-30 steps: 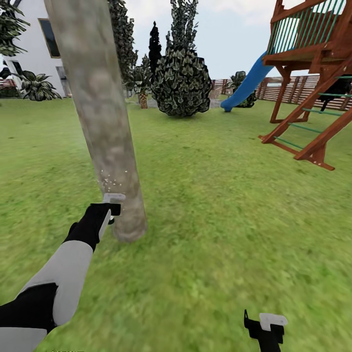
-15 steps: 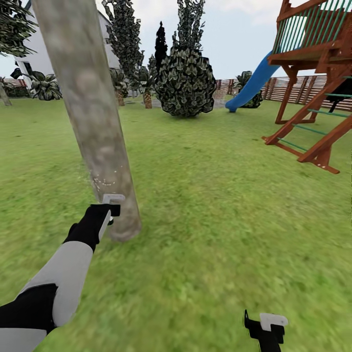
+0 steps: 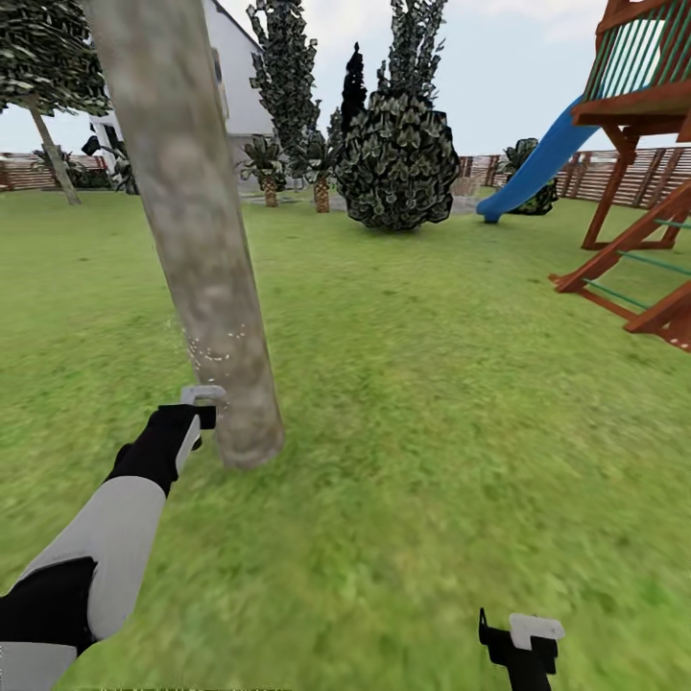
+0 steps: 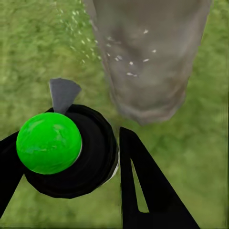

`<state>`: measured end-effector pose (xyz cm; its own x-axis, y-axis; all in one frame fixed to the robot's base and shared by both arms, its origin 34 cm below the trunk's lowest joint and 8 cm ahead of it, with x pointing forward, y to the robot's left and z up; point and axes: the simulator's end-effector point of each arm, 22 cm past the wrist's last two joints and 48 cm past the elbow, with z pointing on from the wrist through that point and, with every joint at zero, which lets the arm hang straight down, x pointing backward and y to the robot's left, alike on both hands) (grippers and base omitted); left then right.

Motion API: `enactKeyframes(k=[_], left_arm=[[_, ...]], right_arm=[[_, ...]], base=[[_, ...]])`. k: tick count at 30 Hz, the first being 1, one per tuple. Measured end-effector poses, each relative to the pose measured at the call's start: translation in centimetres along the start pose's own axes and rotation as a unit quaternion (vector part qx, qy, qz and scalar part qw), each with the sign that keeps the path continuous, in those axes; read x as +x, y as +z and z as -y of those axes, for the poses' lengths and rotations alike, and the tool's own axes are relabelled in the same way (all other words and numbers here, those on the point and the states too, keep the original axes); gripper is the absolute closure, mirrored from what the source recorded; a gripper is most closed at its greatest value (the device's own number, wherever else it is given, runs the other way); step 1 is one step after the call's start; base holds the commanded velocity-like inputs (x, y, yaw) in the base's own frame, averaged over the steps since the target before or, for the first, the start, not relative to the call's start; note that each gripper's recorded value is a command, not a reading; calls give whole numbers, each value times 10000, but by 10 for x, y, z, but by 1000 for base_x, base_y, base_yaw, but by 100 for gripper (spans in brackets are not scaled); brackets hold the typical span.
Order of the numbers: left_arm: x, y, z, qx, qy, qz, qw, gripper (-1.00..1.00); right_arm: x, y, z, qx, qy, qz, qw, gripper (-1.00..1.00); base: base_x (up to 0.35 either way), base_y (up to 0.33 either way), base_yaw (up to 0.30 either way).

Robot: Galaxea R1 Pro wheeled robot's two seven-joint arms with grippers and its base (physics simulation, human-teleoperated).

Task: In the garden, pick up the pesticide atomizer on the floor and spray pesticide onto both trees until each tree trunk is fully covered.

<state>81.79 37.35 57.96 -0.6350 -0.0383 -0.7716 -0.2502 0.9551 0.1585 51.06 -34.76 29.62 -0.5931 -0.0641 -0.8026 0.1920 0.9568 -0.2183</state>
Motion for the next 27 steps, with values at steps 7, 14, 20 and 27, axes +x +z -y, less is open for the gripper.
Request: enactKeyframes(k=[7,14,20,27], left_arm=[[12,2,-1,-11,9,-81,10000,100],[17,2,2,-2,16,-113,9999,100],[15,1,1,-13,-3,-83,10000,100],[17,2,-2,-38,25,-105,9999,100]], right_arm=[[0,0,0,1,3,4,10000,-100],[0,0,0,0,5,3,10000,-100],[0,0,1,9,3,6,10000,-100],[0,0,1,14,7,2,10000,-100]], base=[[0,-275,17],[0,-275,225],[0,-275,49],[82,-262,0]])
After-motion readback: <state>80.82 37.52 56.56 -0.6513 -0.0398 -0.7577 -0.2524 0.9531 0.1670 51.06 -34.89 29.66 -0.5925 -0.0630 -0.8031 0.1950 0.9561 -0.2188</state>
